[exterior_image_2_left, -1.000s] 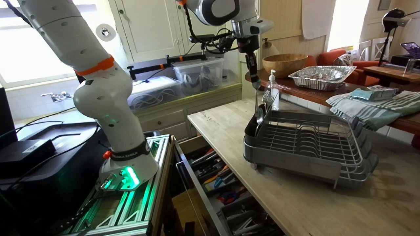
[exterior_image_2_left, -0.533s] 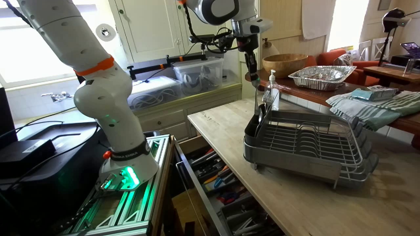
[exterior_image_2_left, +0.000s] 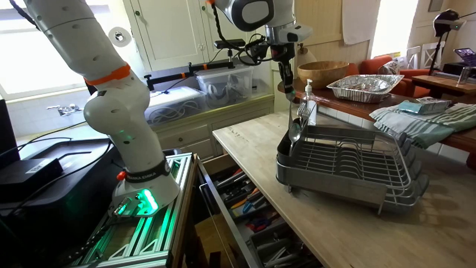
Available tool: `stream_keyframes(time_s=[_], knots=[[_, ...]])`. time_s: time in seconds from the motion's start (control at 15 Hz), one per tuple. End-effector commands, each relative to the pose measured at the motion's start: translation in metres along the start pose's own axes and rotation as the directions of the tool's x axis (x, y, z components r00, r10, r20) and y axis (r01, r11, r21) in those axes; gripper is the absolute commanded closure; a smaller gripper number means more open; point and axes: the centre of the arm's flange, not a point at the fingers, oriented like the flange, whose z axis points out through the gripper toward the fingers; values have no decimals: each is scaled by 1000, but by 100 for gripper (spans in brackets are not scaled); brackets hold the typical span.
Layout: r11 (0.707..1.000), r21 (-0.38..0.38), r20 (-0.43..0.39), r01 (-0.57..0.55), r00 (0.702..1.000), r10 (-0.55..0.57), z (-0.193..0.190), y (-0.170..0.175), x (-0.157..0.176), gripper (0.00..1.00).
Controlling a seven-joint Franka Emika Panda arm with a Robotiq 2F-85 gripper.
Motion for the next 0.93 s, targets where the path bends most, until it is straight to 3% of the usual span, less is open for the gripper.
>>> stream_keyframes(time_s=[0.0,0.87], knots=[[999,39,3,-1,1000,1,10,9,11,99],[998,52,60,-26,998,23,52,40,25,99]])
